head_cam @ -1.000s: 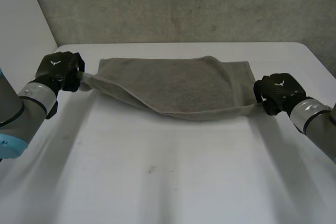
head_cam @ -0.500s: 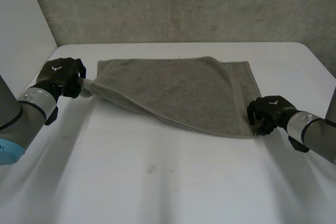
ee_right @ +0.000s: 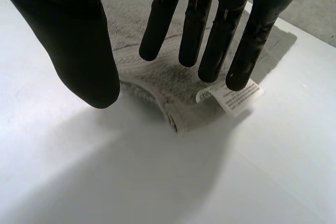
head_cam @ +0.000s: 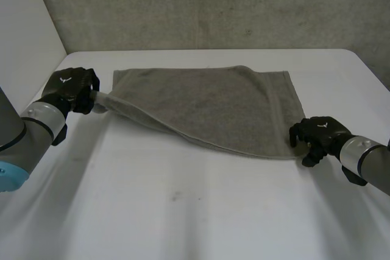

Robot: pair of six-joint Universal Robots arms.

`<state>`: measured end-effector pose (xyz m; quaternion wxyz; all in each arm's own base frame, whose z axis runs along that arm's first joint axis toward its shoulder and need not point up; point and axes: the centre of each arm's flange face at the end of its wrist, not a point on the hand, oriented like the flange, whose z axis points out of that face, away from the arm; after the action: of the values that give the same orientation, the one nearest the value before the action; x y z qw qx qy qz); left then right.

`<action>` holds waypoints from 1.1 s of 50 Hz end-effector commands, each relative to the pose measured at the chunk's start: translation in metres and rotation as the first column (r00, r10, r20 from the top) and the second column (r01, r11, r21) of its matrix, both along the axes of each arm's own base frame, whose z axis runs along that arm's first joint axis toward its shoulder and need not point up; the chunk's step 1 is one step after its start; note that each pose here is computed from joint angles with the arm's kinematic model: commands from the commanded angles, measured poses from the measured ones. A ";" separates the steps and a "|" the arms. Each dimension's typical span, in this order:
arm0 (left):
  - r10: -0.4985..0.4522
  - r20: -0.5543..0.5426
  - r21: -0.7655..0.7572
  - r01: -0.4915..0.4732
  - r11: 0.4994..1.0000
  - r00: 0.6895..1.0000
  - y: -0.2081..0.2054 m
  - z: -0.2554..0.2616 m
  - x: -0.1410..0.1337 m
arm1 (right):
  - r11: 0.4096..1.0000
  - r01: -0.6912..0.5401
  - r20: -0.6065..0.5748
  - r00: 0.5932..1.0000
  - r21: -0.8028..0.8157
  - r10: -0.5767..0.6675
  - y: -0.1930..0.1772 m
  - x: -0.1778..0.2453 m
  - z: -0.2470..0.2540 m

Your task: Fold the towel.

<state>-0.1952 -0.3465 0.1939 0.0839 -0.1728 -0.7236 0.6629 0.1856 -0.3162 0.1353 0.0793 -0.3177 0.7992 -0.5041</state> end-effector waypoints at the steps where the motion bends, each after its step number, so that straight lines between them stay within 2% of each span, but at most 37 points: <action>1: 0.000 0.000 0.003 0.000 1.000 1.000 0.000 -0.001 0.000 | 1.000 -0.021 -0.054 0.998 -0.016 0.020 0.002 -0.003 -0.008; 19: 0.000 0.002 0.007 0.000 1.000 1.000 -0.002 -0.005 0.000 | 0.991 -0.034 -0.051 0.998 -0.130 0.027 -0.021 0.004 -0.012; 36: 0.001 0.002 0.009 -0.001 1.000 1.000 -0.004 -0.006 0.000 | 0.989 -0.042 -0.052 0.998 -0.141 0.035 -0.039 0.013 -0.020; 39: 0.003 0.002 0.007 -0.003 1.000 1.000 -0.004 -0.006 0.000 | 0.987 -0.038 -0.040 0.999 -0.156 0.032 -0.039 0.015 -0.009; 46: 0.008 0.009 0.019 -0.008 1.000 1.000 0.001 -0.002 0.003 | 0.965 0.005 0.043 0.999 -0.261 0.006 -0.034 0.011 0.061; 55: 0.015 0.025 0.111 -0.018 0.994 1.000 0.027 0.005 0.009 | 0.984 0.000 -0.001 1.000 -0.178 0.000 -0.008 -0.002 0.087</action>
<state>-0.1907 -0.3374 0.1937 0.0798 -0.1716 -0.7417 0.6435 0.1938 -0.3398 0.2091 0.0565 -0.3177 0.7316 -0.6005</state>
